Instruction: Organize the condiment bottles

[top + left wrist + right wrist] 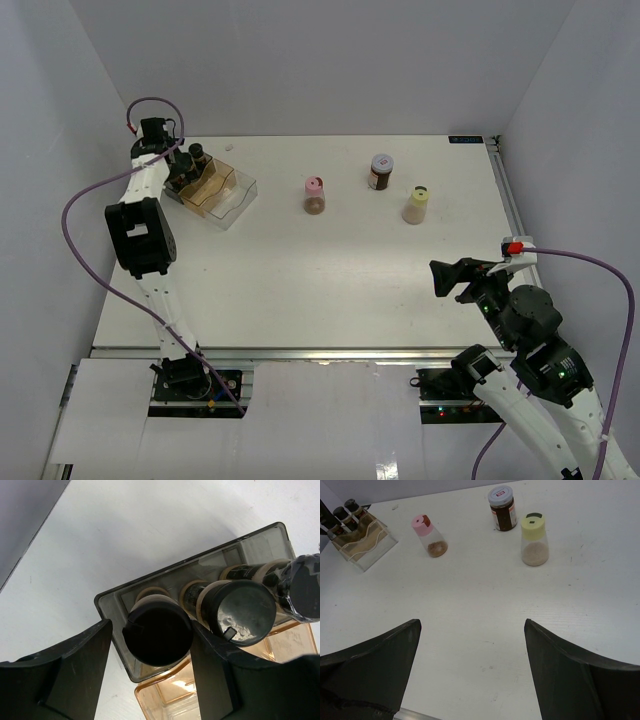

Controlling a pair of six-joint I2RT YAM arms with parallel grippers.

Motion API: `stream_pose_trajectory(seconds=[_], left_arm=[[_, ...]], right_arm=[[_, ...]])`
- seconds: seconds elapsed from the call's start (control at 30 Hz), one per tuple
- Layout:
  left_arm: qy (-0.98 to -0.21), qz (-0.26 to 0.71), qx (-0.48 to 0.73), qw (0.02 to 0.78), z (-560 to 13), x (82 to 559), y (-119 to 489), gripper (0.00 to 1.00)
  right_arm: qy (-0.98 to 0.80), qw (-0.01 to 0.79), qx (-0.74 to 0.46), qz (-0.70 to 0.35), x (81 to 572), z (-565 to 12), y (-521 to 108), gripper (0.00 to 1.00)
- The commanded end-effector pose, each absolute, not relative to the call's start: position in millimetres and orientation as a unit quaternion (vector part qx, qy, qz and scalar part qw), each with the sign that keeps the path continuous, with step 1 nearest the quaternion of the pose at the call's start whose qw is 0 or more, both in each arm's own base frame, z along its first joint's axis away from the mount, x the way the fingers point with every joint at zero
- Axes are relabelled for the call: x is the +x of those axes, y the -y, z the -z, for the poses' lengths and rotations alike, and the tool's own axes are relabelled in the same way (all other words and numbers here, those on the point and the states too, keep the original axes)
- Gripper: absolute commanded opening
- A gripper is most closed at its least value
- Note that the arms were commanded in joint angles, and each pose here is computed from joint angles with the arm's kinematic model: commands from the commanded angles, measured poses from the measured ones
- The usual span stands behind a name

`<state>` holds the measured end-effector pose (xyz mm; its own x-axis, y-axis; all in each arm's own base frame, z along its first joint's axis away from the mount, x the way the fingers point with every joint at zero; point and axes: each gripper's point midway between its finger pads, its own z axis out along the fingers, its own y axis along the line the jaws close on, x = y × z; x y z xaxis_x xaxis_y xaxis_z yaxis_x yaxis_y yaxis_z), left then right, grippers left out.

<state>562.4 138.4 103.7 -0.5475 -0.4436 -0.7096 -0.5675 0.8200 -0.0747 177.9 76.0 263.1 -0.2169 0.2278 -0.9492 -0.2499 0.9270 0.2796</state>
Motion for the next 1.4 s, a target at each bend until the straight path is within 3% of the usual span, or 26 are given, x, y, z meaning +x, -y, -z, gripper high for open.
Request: stream_pose_trajectory(seconds=[0.0, 0.4, 0.53, 0.67, 0.97, 1.37], left_arm=[[-0.856, -0.061, -0.301, 0.415, -164, 563, -136, 0.74], [-0.839, 0.061, -0.268, 0.47, -269, 529, -86, 0.77], [-0.833, 0.174, -0.163, 0.5, -293, 519, -12, 0.91], [-0.857, 0.176, -0.048, 0.483, -281, 517, 87, 0.93], [-0.867, 0.175, 0.066, 0.461, -246, 525, 210, 0.92], [-0.886, 0.146, 0.111, 0.426, -180, 535, 269, 0.87]], right_arm=[[-0.742, 0.644, -0.005, -0.186, 182, -272, -73, 0.9], [-0.739, 0.649, -0.003, -0.181, 180, -279, -69, 0.9], [-0.741, 0.651, 0.005, -0.168, 181, -275, -64, 0.9], [-0.741, 0.648, -0.002, -0.176, 181, -271, -69, 0.9], [-0.742, 0.648, -0.003, -0.173, 180, -270, -67, 0.9], [-0.738, 0.652, -0.004, -0.174, 180, -270, -67, 0.9]])
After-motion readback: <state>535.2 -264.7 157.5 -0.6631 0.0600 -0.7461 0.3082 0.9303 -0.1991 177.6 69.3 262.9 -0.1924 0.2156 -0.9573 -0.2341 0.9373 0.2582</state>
